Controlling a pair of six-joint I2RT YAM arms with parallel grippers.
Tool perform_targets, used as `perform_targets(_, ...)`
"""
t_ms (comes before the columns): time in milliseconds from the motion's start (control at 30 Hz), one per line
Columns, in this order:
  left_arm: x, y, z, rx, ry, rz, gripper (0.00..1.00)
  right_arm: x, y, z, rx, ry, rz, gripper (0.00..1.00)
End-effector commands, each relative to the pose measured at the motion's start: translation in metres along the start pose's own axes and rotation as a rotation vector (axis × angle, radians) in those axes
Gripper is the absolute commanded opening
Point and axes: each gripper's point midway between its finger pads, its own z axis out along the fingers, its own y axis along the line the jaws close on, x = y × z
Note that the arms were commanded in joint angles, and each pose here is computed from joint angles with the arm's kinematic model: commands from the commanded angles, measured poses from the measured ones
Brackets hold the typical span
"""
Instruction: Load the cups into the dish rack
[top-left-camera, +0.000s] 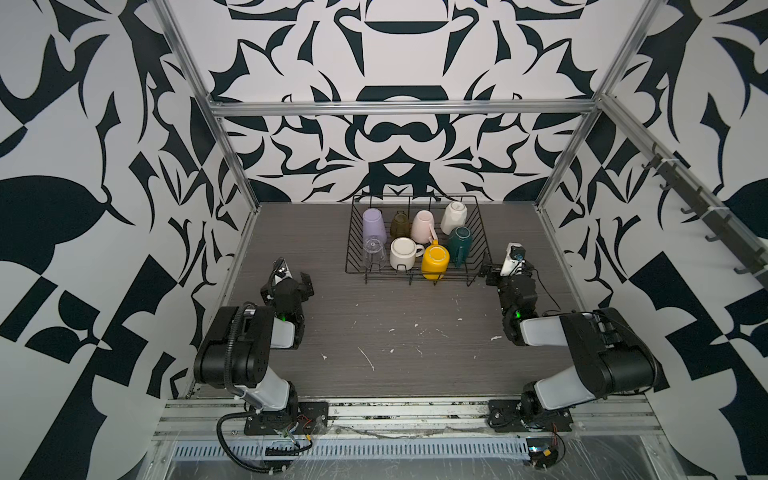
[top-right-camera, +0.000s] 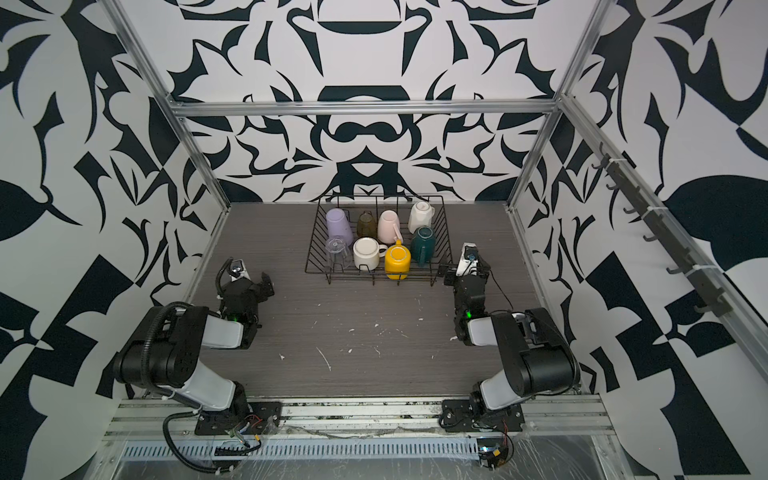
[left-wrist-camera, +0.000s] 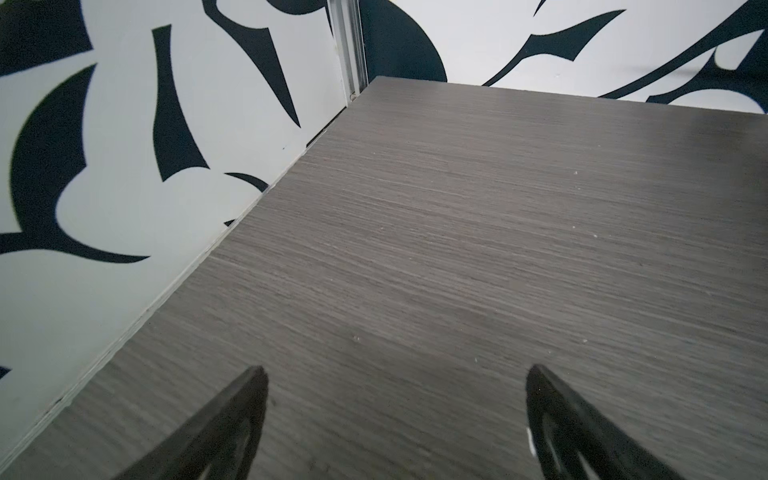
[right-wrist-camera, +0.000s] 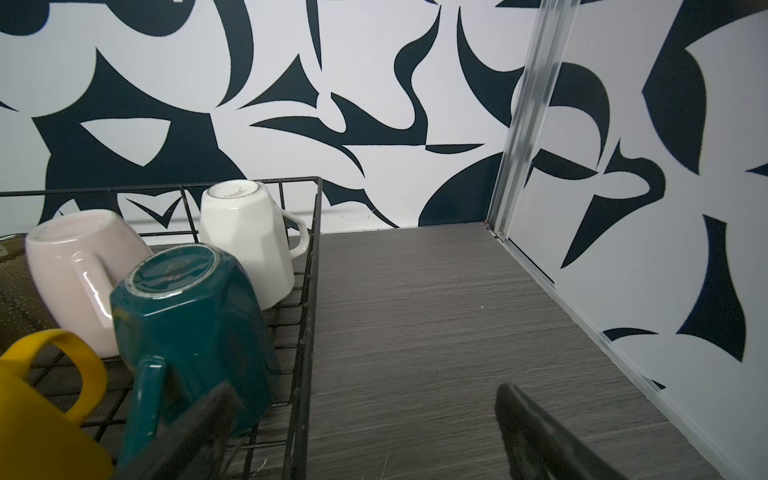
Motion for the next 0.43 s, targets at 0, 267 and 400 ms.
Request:
perform_targets(0,-0.02,-0.003,0.004,0.011,-0.051,-0.013,0.99,0.067,-0.007,-0.004,0.025,0.254,-0.14,1.0)
perform_targets(267,-0.02,-0.003,0.004,0.009,-0.06,-0.014,0.99,0.068,-0.001,-0.006,-0.024,0.245,-0.143,1.0)
perform_targets(400,-0.021,-0.003,0.004,0.008,-0.061,-0.013,0.99,0.067,-0.004,-0.01,-0.011,0.233,-0.141,1.0)
